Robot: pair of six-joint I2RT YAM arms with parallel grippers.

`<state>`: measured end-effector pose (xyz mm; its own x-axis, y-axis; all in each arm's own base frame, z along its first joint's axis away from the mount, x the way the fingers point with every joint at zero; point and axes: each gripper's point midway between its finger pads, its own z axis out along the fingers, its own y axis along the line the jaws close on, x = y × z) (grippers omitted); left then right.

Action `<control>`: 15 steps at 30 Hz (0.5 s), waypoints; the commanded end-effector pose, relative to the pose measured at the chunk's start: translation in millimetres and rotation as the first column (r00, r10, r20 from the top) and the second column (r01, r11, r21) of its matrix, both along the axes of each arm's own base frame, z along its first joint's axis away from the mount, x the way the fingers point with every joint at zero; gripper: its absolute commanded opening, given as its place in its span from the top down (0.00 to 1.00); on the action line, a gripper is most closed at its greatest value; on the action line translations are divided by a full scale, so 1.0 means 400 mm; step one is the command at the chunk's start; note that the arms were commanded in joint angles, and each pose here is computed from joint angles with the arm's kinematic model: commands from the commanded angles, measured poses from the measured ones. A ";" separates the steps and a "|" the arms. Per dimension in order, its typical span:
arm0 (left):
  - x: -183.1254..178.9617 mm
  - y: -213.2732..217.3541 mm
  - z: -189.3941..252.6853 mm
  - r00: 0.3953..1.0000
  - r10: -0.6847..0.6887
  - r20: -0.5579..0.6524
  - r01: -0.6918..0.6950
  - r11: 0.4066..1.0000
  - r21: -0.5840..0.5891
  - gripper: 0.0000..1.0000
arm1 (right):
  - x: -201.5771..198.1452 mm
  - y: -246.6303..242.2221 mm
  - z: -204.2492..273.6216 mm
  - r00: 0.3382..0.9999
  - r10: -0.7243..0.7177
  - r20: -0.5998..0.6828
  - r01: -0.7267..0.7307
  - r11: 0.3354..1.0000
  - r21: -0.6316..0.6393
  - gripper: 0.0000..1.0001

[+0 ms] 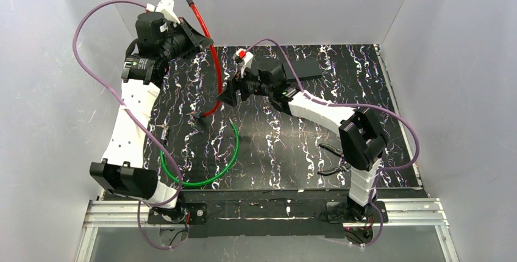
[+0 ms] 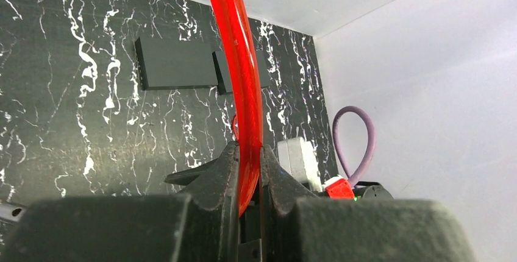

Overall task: Lock with the key
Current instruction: Pick up the lock from the center of the board.

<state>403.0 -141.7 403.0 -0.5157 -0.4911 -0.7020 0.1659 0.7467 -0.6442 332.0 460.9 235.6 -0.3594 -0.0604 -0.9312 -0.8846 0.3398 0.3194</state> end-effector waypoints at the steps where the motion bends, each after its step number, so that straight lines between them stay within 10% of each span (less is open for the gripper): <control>1: -0.015 0.000 0.055 0.999 0.028 0.045 -0.024 0.997 -0.073 1.00 | 0.008 0.045 0.111 0.992 0.007 0.129 -0.016 0.998 0.067 0.18; 7: -0.021 -0.008 0.060 0.999 0.037 0.019 -0.034 0.990 -0.133 1.00 | 0.001 0.080 0.113 0.991 0.016 0.135 -0.024 0.998 0.056 0.41; 12: -0.035 0.002 0.068 0.999 0.041 0.030 -0.037 0.992 -0.117 1.00 | 0.004 0.069 0.149 0.983 0.023 0.185 -0.030 0.999 0.037 0.97; 15: -0.048 0.026 0.057 0.999 0.023 0.025 -0.021 0.997 -0.081 0.99 | 0.014 0.020 0.223 0.974 0.031 0.224 -0.046 0.997 0.061 0.99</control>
<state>406.7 -143.5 395.8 -0.5341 -0.5766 -0.6183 0.0957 0.6854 -0.7219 325.7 490.2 261.5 -0.2570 -0.0749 -0.9635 -0.9282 0.2969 0.2245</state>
